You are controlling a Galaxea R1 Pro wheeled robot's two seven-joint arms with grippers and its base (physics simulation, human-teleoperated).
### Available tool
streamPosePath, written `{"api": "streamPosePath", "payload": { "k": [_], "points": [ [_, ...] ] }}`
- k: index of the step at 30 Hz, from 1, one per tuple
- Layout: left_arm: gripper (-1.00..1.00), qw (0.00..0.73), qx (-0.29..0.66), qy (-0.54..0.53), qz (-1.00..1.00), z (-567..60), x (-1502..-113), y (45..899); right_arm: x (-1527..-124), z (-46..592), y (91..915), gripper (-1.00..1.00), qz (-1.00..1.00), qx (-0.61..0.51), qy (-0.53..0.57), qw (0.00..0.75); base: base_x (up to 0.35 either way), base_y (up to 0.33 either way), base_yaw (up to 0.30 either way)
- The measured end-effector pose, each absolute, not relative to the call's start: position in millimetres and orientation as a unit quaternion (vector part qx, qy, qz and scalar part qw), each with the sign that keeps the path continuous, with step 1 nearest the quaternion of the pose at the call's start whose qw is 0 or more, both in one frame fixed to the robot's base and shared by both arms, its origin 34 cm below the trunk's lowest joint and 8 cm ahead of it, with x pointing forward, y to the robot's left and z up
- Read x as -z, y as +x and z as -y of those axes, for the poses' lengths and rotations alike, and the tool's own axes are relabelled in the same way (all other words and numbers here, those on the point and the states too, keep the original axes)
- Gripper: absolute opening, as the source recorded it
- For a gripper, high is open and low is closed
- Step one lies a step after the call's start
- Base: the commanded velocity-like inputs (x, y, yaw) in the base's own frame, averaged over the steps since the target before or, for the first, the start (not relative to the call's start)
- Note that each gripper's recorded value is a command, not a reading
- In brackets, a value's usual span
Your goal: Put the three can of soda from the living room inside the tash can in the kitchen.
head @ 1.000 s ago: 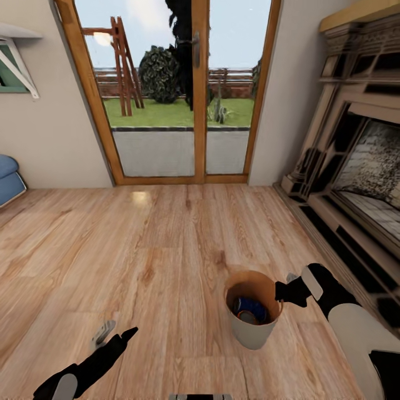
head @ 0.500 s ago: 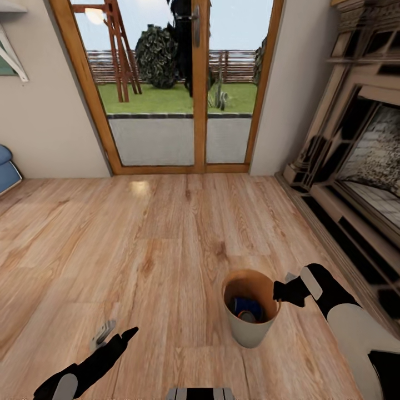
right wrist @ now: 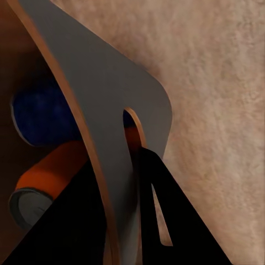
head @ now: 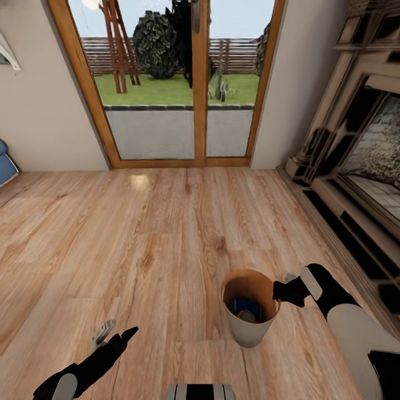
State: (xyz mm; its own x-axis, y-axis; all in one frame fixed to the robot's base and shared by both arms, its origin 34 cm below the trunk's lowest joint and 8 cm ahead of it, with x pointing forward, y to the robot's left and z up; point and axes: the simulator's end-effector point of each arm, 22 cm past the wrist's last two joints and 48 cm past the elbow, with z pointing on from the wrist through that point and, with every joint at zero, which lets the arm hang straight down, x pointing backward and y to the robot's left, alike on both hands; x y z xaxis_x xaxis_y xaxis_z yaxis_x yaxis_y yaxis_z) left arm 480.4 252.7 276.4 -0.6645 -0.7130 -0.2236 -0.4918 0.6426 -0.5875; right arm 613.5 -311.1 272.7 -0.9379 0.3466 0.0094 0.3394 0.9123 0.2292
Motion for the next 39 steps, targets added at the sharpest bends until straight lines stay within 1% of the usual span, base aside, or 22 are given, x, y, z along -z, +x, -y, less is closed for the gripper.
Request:
{"api": "streamPosePath", "payload": {
  "k": [5,12,13,15,26,32,39],
  "points": [
    [1.00,0.216,0.244,-0.345,-0.880,-252.6,-268.5,476.0,-266.2,318.0,611.8,-1.00,-0.972,-0.128,0.195,0.011,0.000,0.000,0.000],
    [1.00,0.216,0.245,-0.345,-0.880,-252.5,-269.1,476.4,-266.3,317.9,611.8,-1.00,-0.972,-0.128,0.195,0.011,0.000,0.000,0.000],
    [1.00,0.217,0.245,-0.345,-0.880,-252.4,-269.2,476.5,-266.3,317.8,611.9,1.00,-0.972,-0.128,0.195,0.011,0.000,0.000,0.000],
    [1.00,0.216,0.245,-0.346,-0.880,-252.5,-268.4,476.2,-263.7,305.1,612.0,1.00,-0.976,-0.125,0.180,0.010,0.000,0.000,0.000],
    [1.00,0.215,0.242,-0.348,-0.880,-253.5,-266.5,473.4,-264.5,304.5,612.7,1.00,-0.977,-0.124,0.175,0.013,0.000,0.000,0.000],
    [1.00,0.225,0.238,-0.347,-0.879,-256.6,-273.3,470.9,-299.5,307.6,644.8,1.00,-0.976,-0.128,0.165,0.068,0.000,0.000,0.000],
    [1.00,0.237,0.242,-0.344,-0.876,-256.7,-284.7,476.1,-322.2,308.5,656.2,1.00,-0.974,-0.130,0.160,0.093,0.000,0.000,0.000]
  ]
}}
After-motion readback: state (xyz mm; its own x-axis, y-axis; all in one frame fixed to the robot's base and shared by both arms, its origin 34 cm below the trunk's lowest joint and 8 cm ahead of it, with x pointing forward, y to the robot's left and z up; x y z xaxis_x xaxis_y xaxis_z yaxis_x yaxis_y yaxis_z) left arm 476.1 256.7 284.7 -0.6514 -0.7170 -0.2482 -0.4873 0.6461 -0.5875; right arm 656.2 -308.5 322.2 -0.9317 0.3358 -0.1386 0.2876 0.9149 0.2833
